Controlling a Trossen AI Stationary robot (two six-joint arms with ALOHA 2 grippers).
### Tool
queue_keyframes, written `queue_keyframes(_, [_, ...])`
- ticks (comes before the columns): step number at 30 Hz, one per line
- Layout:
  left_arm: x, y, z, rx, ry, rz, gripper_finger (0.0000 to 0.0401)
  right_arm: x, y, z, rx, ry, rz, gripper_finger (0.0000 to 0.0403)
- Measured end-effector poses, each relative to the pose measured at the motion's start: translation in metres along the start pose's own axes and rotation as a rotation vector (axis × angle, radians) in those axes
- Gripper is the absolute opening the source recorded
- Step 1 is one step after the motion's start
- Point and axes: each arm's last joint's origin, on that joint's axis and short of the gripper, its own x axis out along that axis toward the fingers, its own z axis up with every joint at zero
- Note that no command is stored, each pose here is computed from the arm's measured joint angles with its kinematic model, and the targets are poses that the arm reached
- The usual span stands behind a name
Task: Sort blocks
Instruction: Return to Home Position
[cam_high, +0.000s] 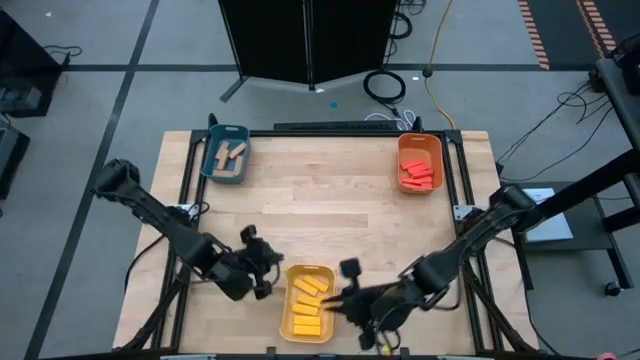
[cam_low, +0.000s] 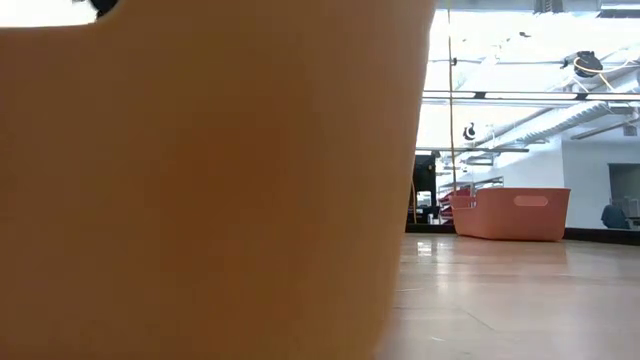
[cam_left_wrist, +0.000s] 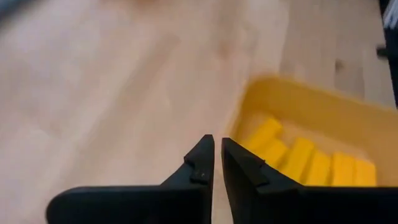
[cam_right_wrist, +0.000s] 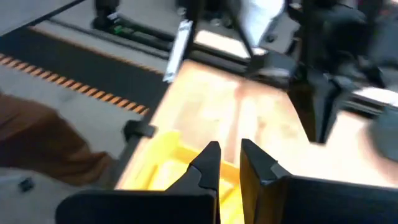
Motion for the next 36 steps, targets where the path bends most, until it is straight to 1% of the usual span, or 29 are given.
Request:
queue_keyframes(4, [-0.019,0.017,0.016,0.105,-0.134,0.010,0.0028,-0.031,-0.024,-0.009,0.051,-0.021,-0.065,0.0000])
queue_keyframes(6, [-0.022,0.027,0.016,0.149,-0.153,0.015,0.0028,-0.043,-0.038,-0.021,0.096,-0.035,-0.082,0.0000])
queue_keyframes(8, [-0.021,0.040,0.014,0.154,-0.182,0.021,0.0028,-0.055,-0.052,-0.037,0.142,-0.068,-0.100,0.0000])
queue_keyframes(10, [-0.014,0.055,0.005,0.134,-0.196,0.031,0.0028,-0.066,-0.066,-0.055,0.193,-0.117,-0.117,0.0000])
queue_keyframes(12, [-0.002,0.068,-0.008,0.105,-0.194,-0.017,0.0028,-0.074,-0.079,-0.078,0.236,-0.157,-0.135,0.0000])
queue_keyframes(15, [0.013,0.086,-0.026,0.101,-0.192,-0.099,0.0028,-0.085,-0.093,-0.111,0.309,-0.210,-0.159,0.0000])
queue_keyframes(16, [0.014,0.092,-0.030,0.103,-0.200,-0.108,0.0028,-0.088,-0.097,-0.123,0.328,-0.219,-0.168,0.0000])
queue_keyframes(21, [0.011,0.120,-0.047,0.108,-0.257,-0.096,0.0028,-0.105,-0.111,-0.170,0.409,-0.313,-0.191,0.0000])
queue_keyframes(23, [0.007,0.131,-0.052,0.101,-0.298,-0.110,0.0028,-0.112,-0.114,-0.188,0.446,-0.361,-0.190,0.0000])
queue_keyframes(26, [-0.002,0.146,-0.065,0.091,-0.347,-0.136,0.0028,-0.121,-0.118,-0.209,0.480,-0.439,-0.194,0.0000])
queue_keyframes(30, [-0.012,0.163,-0.083,0.047,-0.452,-0.169,0.0028,-0.132,-0.124,-0.234,0.510,-0.510,-0.218,0.0000])
queue_keyframes(33, [-0.019,0.172,-0.094,0.039,-0.516,-0.196,0.0028,-0.137,-0.126,-0.253,0.515,-0.525,-0.226,0.0000])
queue_keyframes(34, [-0.021,0.175,-0.097,0.031,-0.533,-0.198,0.0028,-0.138,-0.126,-0.260,0.512,-0.508,-0.235,0.0000])
queue_keyframes(35, [-0.024,0.177,-0.099,0.019,-0.558,-0.203,0.0028,-0.139,-0.127,-0.264,0.504,-0.472,-0.248,0.0000])
queue_keyframes(36, [-0.028,0.179,-0.100,0.007,-0.585,-0.209,0.0028,-0.141,-0.128,-0.265,0.510,-0.466,-0.255,0.0000])
